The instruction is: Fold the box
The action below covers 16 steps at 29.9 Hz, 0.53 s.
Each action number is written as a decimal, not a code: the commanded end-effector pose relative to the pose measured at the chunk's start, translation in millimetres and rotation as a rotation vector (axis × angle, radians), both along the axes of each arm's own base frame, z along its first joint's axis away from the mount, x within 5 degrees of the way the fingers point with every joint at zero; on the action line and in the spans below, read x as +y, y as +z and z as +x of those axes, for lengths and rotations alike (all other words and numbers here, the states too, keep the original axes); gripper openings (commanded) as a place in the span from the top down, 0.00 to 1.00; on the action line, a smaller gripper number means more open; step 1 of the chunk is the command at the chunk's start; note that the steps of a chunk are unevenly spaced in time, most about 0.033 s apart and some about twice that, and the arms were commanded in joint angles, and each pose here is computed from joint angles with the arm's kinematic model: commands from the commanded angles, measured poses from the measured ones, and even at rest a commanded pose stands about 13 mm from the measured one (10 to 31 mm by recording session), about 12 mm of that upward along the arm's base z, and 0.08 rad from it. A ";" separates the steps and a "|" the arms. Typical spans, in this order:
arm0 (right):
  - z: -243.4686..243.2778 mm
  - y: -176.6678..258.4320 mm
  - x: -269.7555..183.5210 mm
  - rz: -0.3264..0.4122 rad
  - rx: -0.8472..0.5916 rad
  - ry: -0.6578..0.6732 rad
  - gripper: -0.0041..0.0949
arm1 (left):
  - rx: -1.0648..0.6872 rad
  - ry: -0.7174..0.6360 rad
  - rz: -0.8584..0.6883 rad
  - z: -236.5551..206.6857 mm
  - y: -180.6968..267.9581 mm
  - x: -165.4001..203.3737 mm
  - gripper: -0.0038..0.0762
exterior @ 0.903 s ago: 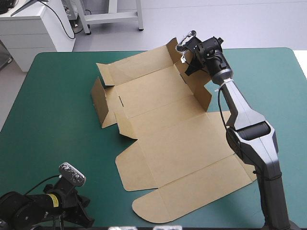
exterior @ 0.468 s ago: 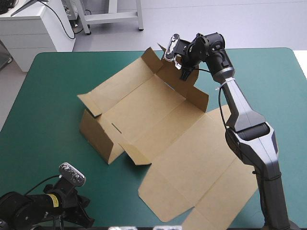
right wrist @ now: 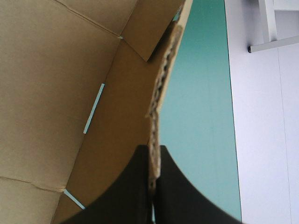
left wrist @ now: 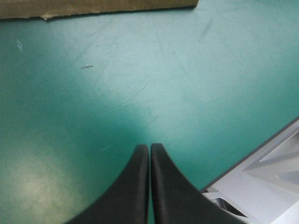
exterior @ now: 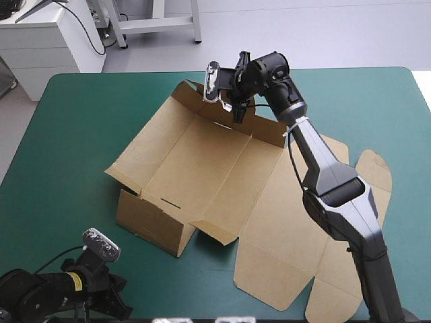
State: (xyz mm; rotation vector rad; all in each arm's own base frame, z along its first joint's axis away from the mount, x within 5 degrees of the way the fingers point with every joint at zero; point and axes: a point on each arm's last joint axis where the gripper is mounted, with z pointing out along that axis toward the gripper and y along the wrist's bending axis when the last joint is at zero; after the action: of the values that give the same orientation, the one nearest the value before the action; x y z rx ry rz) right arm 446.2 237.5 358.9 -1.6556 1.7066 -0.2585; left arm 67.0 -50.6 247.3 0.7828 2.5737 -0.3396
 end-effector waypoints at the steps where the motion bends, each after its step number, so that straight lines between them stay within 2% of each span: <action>1: -28.0 56.3 -1.8 0.055 -0.133 0.032 0.98 | -0.037 0.005 -0.044 2.7 8.6 -3.2 0.96; 6: -40.3 60.7 16.9 0.077 -0.148 0.081 0.98 | -0.037 0.005 -0.044 2.7 8.6 -3.2 0.96; 16: -57.3 70.1 60.8 0.122 -0.324 0.224 0.98 | -0.036 0.008 -0.045 2.7 8.6 -3.2 0.96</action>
State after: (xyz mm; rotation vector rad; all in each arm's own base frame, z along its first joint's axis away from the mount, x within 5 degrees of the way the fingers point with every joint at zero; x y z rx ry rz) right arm 408.2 305.2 371.5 -1.7380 1.4417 -0.2396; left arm 67.0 -50.6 247.3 0.7828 2.5737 -0.3396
